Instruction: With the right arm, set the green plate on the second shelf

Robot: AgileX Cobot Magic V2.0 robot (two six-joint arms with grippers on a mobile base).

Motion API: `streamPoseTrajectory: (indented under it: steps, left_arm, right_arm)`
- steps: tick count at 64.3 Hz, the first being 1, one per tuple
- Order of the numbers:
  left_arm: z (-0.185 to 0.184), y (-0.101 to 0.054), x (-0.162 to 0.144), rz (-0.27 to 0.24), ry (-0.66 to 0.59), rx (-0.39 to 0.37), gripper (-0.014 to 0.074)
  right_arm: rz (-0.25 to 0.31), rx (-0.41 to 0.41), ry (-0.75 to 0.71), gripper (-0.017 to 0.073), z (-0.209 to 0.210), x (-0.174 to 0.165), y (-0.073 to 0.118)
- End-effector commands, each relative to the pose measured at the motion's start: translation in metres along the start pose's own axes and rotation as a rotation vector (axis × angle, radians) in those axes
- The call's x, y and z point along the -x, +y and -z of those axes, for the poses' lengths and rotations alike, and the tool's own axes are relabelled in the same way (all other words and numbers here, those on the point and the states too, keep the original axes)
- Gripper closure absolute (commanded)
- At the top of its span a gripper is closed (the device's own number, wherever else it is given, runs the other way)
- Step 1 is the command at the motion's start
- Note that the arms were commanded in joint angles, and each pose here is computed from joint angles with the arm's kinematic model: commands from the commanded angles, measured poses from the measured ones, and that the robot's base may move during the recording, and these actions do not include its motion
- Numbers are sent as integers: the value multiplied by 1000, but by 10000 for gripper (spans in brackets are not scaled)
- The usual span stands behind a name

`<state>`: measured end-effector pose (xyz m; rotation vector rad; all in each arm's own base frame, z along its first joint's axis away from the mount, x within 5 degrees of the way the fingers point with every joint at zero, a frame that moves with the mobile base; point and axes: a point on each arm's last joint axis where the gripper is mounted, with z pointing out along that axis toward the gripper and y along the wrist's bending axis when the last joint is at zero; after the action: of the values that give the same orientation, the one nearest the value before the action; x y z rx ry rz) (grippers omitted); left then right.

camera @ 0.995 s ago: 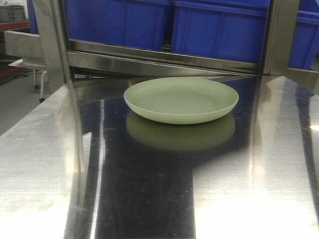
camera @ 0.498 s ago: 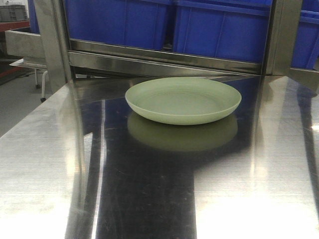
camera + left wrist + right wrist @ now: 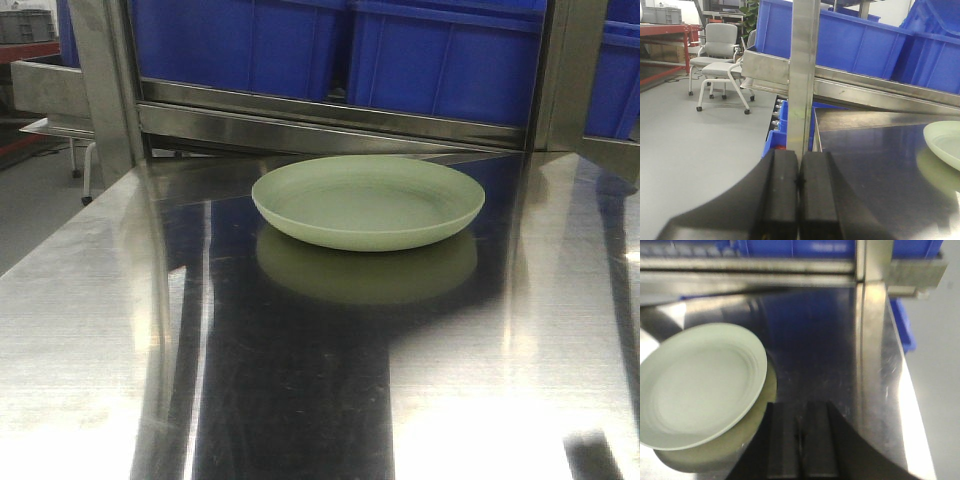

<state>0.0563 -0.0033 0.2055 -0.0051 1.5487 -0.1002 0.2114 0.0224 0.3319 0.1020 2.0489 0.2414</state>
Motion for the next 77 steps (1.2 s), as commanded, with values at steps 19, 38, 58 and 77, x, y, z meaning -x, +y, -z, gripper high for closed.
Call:
streamPoseTrajectory:
  steps: [19,38,58,77]
  left_arm:
    - [0,0,-5,7,-58,-7,463]
    - [0,0,-5,7,-58,-7,463]
    - [0,0,-5,7,-58,-7,463]
    - [0,0,-5,7,-58,-7,463]
  right_arm:
    - [-10,84,328,305,-133,49,26]
    - [31,129,351,266,-188,49,50]
    - [36,114,386,205,-224,35,46]
    - [32,102,438,210,-239,19,43]
